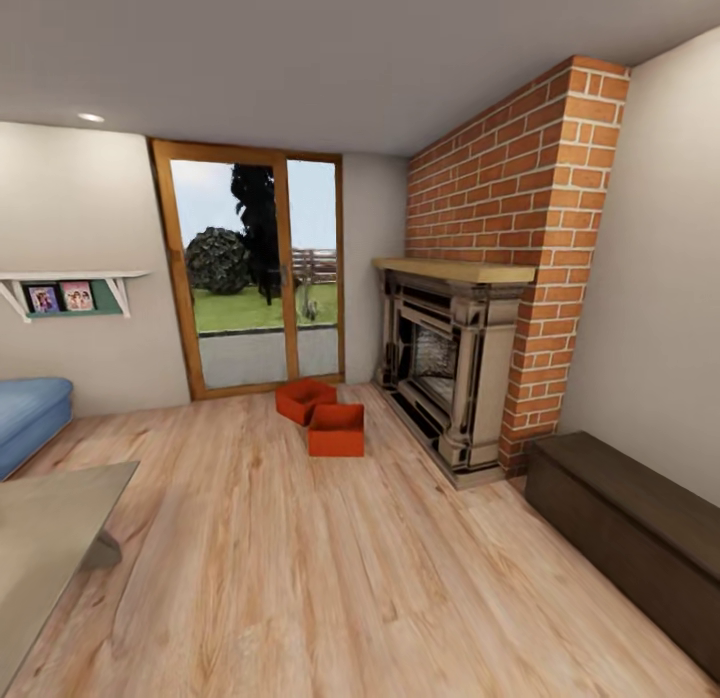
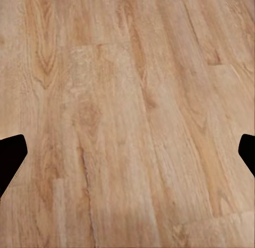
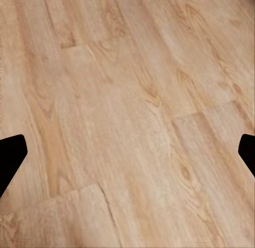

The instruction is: Move the two storage containers from the living room to the garage. In the garage, place one container on the floor and stack the other container on top of it (either order is fine).

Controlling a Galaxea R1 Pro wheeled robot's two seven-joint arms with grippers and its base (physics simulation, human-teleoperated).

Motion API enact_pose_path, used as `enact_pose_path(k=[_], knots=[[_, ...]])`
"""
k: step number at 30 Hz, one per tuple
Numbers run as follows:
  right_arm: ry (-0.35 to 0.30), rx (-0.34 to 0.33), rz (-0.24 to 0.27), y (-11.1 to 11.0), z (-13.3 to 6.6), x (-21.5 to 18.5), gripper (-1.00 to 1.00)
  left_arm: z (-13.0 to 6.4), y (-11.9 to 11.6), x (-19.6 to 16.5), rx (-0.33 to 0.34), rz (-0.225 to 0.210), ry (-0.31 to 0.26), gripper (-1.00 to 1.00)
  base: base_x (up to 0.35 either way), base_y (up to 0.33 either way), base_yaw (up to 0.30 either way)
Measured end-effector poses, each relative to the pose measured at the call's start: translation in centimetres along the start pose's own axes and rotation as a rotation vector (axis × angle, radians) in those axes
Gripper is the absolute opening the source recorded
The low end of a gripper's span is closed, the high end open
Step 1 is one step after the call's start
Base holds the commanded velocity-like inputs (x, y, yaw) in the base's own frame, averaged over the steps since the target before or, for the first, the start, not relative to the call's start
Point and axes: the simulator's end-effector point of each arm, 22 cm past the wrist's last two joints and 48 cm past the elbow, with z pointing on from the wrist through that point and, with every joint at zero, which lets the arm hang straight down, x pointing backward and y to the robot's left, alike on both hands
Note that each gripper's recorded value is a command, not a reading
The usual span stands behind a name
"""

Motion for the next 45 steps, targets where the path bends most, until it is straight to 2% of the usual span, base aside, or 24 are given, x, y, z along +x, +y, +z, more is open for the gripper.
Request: enact_pose_path(k=[29, 45], knots=[[0.000, 0.000, 0.000, 0.01, 0.00, 0.00, 1.00, -0.01, 0.01, 0.03, 0.000, 0.000, 0.001, 1.00, 0.312, 0.167, -0.029], [0.000, 0.000, 0.000, 0.00, 0.00, 0.00, 1.00, 0.00, -0.01, 0.01, 0.000, 0.001, 0.000, 1.00, 0.322, 0.006, 0.000]])
